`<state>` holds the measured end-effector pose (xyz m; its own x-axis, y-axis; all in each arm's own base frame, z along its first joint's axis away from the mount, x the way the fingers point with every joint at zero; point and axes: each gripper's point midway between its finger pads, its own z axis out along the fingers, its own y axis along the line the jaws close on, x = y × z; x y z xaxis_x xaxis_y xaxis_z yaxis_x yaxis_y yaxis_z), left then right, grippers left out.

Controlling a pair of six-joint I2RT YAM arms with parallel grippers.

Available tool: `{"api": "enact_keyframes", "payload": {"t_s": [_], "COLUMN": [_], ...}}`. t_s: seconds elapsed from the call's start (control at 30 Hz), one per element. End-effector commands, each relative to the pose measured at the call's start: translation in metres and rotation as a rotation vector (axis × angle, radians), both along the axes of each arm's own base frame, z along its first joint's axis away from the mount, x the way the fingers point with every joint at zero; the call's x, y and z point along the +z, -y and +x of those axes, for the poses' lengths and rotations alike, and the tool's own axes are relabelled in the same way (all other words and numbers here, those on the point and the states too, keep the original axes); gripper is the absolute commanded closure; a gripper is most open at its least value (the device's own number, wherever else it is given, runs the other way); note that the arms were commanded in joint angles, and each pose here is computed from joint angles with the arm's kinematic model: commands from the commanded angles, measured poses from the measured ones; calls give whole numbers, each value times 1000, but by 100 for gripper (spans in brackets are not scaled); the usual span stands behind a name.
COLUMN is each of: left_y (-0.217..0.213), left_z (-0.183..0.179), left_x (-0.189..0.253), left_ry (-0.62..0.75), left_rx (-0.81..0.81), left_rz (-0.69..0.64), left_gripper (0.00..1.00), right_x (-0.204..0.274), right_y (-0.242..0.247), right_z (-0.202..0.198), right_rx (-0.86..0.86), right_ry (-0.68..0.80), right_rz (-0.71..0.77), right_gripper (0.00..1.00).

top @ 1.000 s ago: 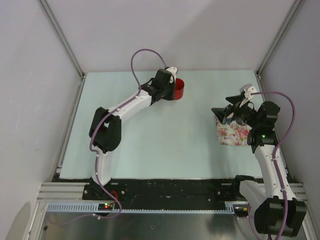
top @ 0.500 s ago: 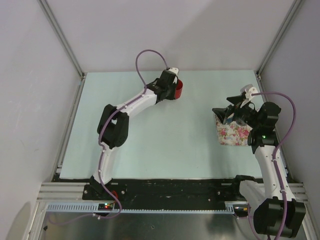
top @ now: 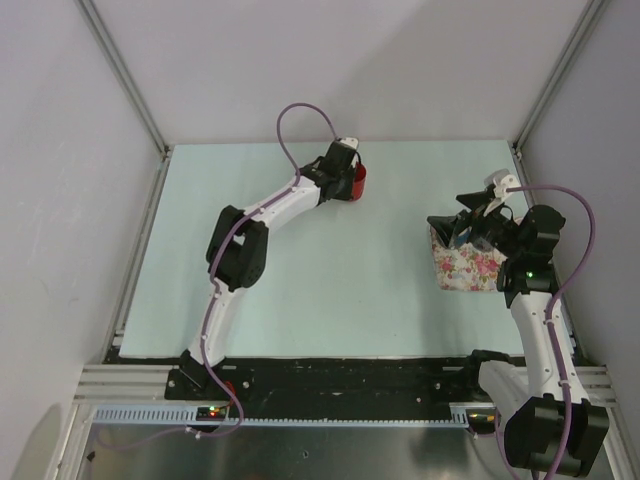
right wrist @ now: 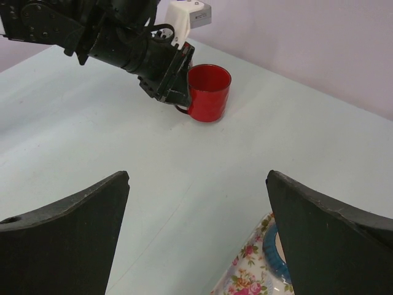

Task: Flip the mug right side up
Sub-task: Place the cup at the center of the board.

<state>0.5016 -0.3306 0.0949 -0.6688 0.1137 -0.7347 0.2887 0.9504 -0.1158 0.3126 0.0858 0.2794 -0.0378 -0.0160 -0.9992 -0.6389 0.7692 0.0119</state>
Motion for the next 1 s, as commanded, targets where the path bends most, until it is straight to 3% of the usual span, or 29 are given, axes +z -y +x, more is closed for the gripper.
{"api": "enact_keyframes", "payload": {"t_s": [0.0, 0.97], "left_y": [12, 8], "left_z": [25, 41], "left_x": [47, 25], "left_ry": [110, 67], "left_rx": [28, 33], "left_rz": [-102, -114], "left_gripper": [100, 98], "right_x": [10, 9], "right_y": [0, -1], "right_z": [-2, -1], "right_rx": [13, 15], "right_ry": [53, 49], "right_rz": [-10, -7], "right_gripper": [1, 1]}}
